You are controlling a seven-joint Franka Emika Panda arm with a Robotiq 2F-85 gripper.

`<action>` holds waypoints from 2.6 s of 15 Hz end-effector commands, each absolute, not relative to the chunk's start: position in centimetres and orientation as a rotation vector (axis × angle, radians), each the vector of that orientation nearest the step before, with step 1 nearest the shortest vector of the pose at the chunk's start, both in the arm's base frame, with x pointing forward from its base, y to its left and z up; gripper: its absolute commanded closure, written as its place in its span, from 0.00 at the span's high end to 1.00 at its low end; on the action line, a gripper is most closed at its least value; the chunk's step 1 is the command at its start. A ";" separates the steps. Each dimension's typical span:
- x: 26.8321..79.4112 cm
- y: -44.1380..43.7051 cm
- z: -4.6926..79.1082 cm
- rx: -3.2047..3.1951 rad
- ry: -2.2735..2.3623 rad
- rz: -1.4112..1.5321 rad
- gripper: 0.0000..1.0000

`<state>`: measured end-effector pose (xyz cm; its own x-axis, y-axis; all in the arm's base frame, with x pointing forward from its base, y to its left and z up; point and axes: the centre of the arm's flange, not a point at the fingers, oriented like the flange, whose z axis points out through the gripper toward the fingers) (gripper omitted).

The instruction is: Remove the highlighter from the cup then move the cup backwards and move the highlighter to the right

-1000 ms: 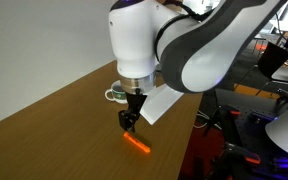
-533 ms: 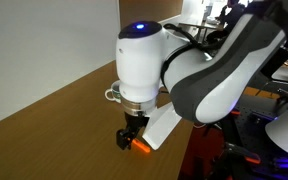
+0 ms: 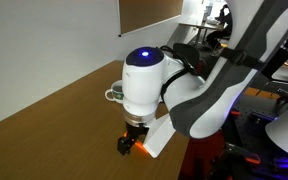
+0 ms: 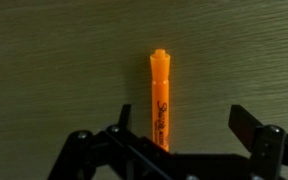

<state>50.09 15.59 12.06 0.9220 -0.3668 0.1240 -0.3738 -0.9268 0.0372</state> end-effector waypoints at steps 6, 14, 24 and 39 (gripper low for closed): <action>52.4 15.2 11.4 3.027 -0.540 0.225 0.83; 53.4 14.4 10.3 3.032 -0.552 0.201 0.85; 52.9 13.8 9.3 3.031 -0.570 0.183 0.20; 50.8 8.6 15.5 2.943 -0.922 0.198 0.05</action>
